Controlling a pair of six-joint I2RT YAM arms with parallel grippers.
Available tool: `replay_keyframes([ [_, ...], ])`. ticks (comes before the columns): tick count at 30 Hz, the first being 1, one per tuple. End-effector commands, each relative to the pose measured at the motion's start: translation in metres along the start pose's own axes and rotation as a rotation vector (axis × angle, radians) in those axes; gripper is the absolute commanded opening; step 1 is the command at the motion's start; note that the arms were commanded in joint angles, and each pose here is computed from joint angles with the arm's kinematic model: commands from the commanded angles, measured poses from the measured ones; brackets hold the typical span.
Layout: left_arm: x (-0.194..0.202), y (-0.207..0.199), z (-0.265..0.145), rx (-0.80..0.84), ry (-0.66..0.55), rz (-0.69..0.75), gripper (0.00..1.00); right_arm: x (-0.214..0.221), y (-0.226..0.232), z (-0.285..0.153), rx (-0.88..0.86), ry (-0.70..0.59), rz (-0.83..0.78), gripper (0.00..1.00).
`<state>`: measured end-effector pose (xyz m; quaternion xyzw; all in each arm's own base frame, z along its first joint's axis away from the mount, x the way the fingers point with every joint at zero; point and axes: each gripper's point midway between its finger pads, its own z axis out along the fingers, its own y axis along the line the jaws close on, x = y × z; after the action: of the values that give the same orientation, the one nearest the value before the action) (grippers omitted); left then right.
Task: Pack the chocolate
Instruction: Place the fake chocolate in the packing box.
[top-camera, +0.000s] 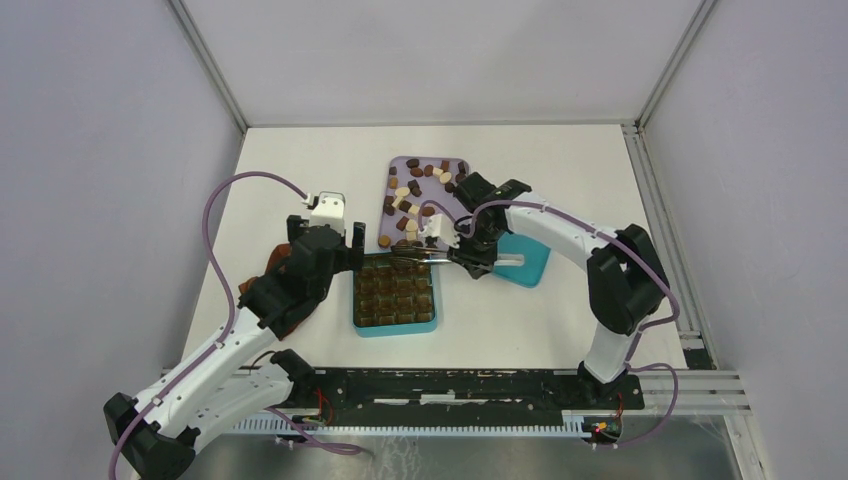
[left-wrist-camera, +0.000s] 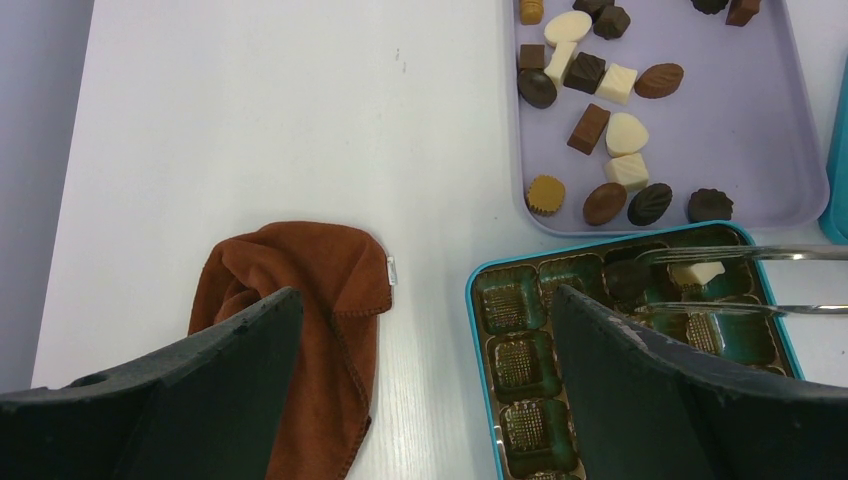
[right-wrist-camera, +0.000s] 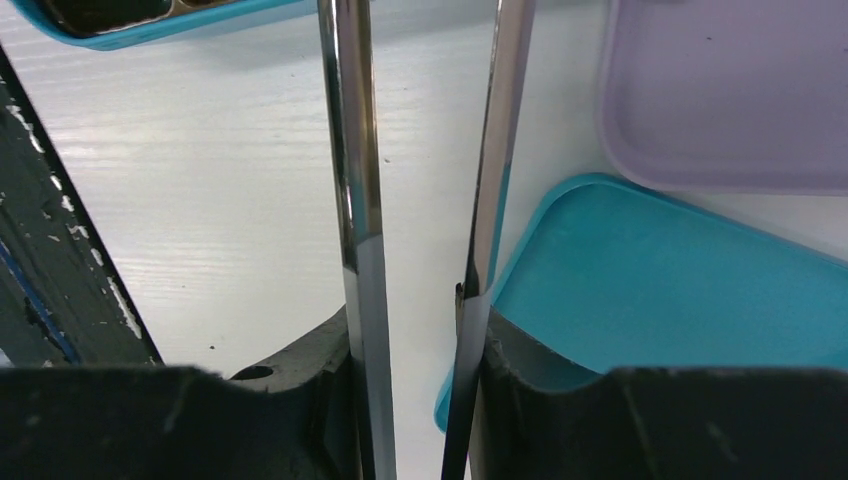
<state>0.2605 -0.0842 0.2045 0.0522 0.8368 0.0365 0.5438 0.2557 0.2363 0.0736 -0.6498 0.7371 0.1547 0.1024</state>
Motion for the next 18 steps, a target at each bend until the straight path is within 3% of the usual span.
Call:
replay_keyframes([
  [1,-0.008,0.001,0.001,-0.005,-0.028,0.007,0.98,-0.019,-0.005,-0.042,0.013,-0.17,0.001,0.38],
  [11,-0.006,-0.002,0.003,0.009,-0.02,0.015,0.98,0.012,-0.059,-0.074,0.077,-0.317,0.241,0.37],
  [18,-0.008,-0.002,0.001,0.017,-0.027,0.008,0.98,0.016,-0.102,-0.068,0.113,-0.237,0.311,0.37],
])
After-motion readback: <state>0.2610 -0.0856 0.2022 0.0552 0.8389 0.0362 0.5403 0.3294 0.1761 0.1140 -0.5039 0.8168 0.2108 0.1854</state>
